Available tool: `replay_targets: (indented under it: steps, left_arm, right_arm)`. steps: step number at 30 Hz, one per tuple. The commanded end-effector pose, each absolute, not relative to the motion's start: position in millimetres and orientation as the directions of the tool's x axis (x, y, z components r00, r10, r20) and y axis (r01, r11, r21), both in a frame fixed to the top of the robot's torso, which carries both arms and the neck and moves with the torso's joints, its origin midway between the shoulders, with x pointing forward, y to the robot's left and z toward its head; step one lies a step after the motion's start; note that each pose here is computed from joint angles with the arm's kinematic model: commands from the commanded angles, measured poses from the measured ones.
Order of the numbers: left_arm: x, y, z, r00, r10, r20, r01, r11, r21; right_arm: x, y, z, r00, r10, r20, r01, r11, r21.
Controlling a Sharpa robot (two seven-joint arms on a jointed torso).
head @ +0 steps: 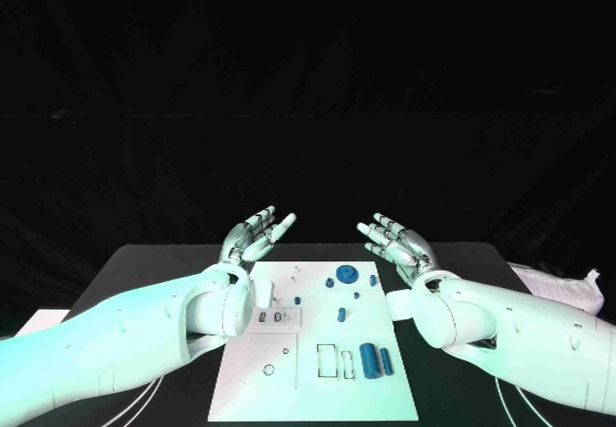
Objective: Assemble the parts on the task board
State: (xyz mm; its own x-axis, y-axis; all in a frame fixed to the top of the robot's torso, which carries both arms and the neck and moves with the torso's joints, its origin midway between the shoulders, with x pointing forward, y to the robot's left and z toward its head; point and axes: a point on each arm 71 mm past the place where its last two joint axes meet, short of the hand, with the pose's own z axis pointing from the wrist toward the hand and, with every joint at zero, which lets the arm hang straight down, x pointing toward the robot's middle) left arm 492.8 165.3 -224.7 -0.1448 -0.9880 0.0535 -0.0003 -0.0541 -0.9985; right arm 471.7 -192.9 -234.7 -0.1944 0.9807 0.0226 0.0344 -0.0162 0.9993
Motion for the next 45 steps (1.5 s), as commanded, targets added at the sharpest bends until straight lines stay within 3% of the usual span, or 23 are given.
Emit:
replay_targets:
  steps: [1, 9, 10, 19, 24, 29, 36, 45]
  left_arm:
    - [493.5, 158.7, -222.3, -0.225, -0.969, 0.098, 0.005, -0.102, -0.995]
    - [493.5, 158.7, -222.3, -0.225, -0.969, 0.098, 0.005, -0.102, -0.995]
    - [496.1, 164.5, -224.5, -0.231, -0.968, 0.100, -0.004, -0.102, -0.995]
    - [490.9, 177.0, -221.1, -0.247, -0.963, 0.104, 0.004, -0.109, -0.994]
    - [482.5, 185.6, -215.0, -0.253, -0.962, 0.107, 0.009, -0.113, -0.994]
    - [473.2, 188.9, -207.8, -0.269, -0.955, 0.128, 0.004, -0.134, -0.991]
    - [459.7, 189.7, -196.7, -0.294, -0.940, 0.174, -0.019, -0.176, -0.984]
    - [448.2, 182.0, -184.7, -0.333, -0.921, 0.202, -0.030, -0.204, -0.979]
  right_arm:
    - [468, -179, -238, -0.414, 0.910, -0.001, 0.045, 0.021, 0.999]
    - [468, -177, -241, -0.483, 0.876, -0.013, 0.054, 0.045, 0.998]
    - [479, -206, -240, -0.354, 0.896, -0.269, -0.092, 0.252, 0.963]
    - [480, -209, -232, -0.332, 0.819, -0.469, -0.247, 0.404, 0.881]
    - [482, -206, -226, -0.321, 0.728, -0.605, -0.359, 0.498, 0.790]
    - [488, -204, -222, -0.328, 0.605, -0.726, -0.402, 0.606, 0.687]
    - [494, -195, -209, -0.252, 0.405, -0.879, -0.479, 0.737, 0.477]
    - [504, -185, -195, -0.165, 0.190, -0.968, -0.492, 0.835, 0.248]
